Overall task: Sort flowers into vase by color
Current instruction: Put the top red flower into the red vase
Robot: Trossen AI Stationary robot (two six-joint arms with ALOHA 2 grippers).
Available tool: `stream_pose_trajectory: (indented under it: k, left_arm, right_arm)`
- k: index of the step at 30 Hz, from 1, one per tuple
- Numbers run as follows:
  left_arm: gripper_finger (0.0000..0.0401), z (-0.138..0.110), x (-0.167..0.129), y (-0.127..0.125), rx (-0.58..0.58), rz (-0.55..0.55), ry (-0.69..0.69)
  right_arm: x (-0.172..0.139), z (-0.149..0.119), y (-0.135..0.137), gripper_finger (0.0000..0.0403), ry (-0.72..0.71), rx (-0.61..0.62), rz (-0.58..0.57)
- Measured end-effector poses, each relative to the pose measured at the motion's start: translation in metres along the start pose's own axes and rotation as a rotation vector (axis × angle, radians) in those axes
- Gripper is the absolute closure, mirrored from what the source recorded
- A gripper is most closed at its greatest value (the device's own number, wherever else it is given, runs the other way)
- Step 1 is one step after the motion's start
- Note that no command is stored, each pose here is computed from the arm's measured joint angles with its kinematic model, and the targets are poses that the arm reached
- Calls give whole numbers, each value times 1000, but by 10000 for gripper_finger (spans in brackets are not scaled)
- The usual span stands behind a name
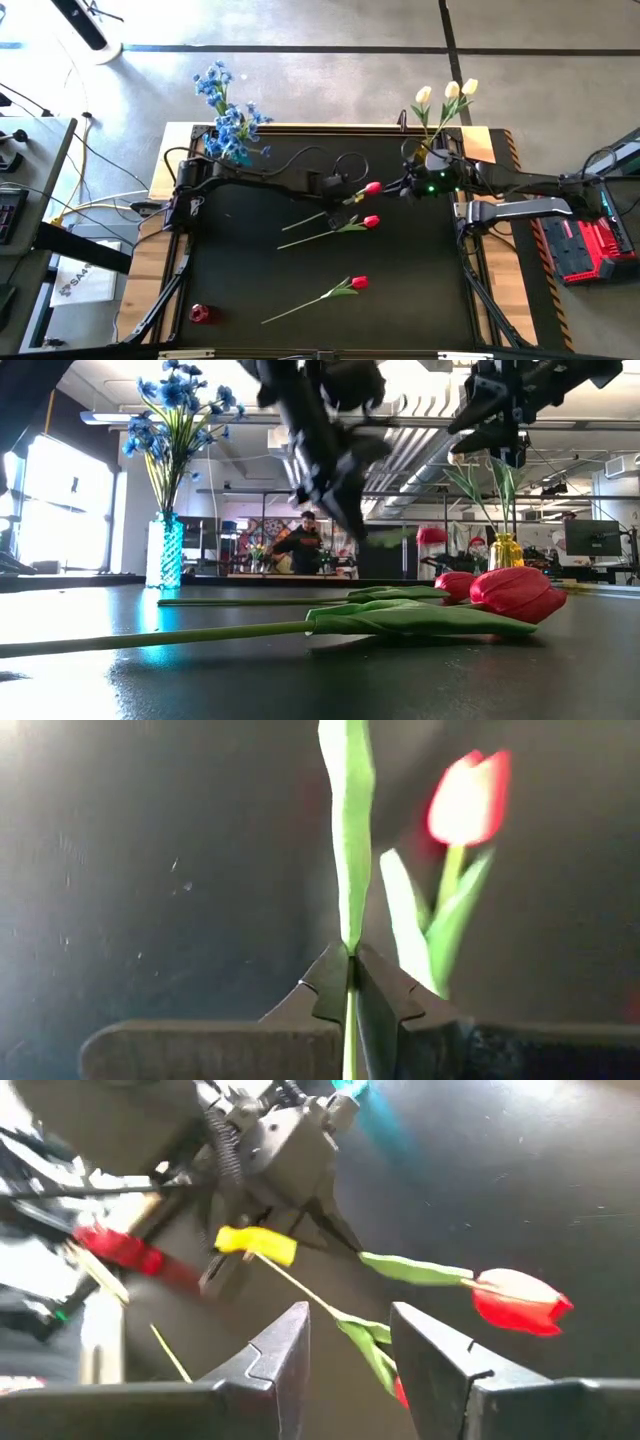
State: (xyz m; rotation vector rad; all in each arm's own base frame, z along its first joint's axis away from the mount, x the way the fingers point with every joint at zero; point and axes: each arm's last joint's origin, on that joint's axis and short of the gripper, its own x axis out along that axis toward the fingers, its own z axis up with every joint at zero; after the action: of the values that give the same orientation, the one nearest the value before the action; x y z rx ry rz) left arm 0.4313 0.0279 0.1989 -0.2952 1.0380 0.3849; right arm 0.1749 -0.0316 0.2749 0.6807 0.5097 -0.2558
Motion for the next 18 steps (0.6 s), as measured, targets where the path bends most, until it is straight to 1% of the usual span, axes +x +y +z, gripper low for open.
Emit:
stream_pose_trajectory:
  k: [3,5,10,14,17,18]
  left_arm:
    - [400,11,-22,-4,-2,-16,-3]
    - [401,18,-41,-6,-5,-32,-33]
    - [401,25,-96,-5,-6,-78,-153]
    - [401,23,-129,-10,51,-101,-234]
    - [401,19,-146,-18,85,-133,-270]
    - [401,18,-151,-21,98,-145,-284]
  right_arm:
    - [0,-2,10,272,-36,75,19]
    - [-1,-7,17,272,-53,121,18]
    - [-2,-26,43,272,-107,209,18]
    - [0,-39,65,272,-227,234,22]
    - [7,-45,82,271,-304,219,59]
    - [10,-46,87,271,-320,195,74]
